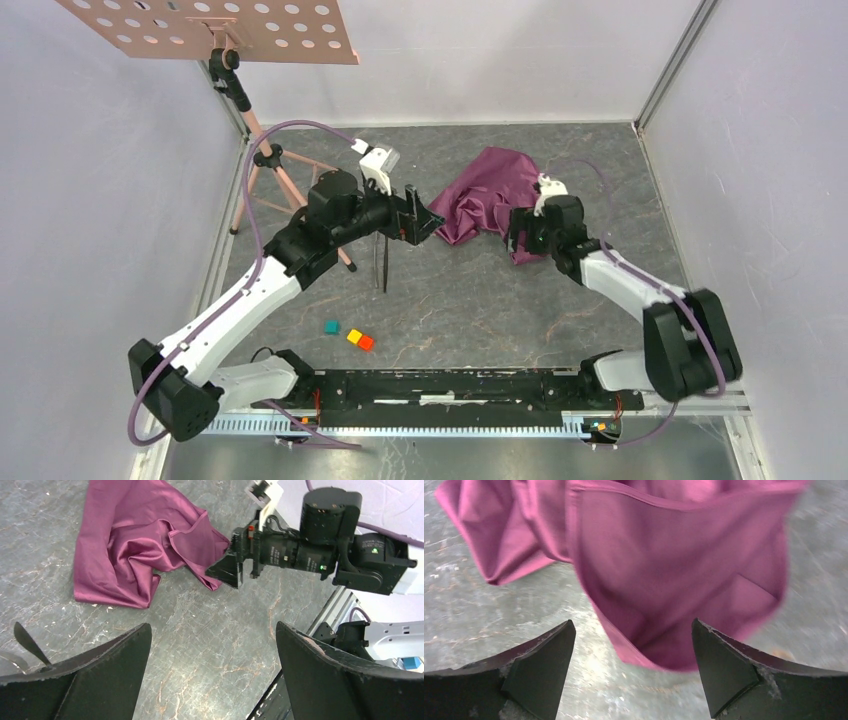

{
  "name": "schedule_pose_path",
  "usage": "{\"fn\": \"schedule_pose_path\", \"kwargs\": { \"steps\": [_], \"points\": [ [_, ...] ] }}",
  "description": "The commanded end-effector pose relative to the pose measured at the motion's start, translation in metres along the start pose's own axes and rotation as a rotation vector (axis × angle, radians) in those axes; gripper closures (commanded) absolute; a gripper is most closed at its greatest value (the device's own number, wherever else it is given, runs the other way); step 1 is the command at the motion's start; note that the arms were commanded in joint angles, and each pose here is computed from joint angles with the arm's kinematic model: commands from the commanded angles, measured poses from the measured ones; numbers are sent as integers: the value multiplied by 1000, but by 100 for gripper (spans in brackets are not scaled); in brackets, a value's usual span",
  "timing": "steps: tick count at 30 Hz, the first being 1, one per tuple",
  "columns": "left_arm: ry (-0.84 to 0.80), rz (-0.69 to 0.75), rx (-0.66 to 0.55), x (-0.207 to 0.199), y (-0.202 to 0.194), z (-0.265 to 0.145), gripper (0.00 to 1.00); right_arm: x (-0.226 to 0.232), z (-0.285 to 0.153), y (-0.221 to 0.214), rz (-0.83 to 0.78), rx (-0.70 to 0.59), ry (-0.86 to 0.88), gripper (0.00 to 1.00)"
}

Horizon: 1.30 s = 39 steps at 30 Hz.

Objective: Fold the napkin into a case and place the utensils inside
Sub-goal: Pick up the crumpled napkin from the center of the board.

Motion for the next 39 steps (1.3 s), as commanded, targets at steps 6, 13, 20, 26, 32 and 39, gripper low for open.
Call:
{"fn": "schedule_pose_path", "kwargs": {
  "steps": [6, 13, 20, 26, 32, 39],
  "points": [
    [-58, -9, 60, 1, -21, 34, 0, 47, 28, 22, -216, -33, 205, 10],
    [-37, 6, 93, 4, -30, 29, 0, 55, 46, 36, -310, -134, -76, 22],
    [5, 35, 92, 9, -31, 21, 0, 48, 58, 38, -341, -155, -278, 58],
    [-3, 36, 99, 8, -30, 21, 0, 46, 49, 35, -348, -171, -246, 45],
    [11, 55, 85, 9, -27, 17, 0, 43, 61, 26, -358, -134, -279, 38],
    [54, 81, 103, 17, -30, 17, 0, 38, 68, 29, -362, -165, -321, 60]
  ]
}}
Point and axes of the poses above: each gripper's point midway between its finger pads, its own z axis out along the fingers, its own x axis along the line the jaws close on, y = z × x, the point moved 4 cm from there along -z, back along the fingers, and after that the axes turned 15 degrees about z, right-handed, at the moved point
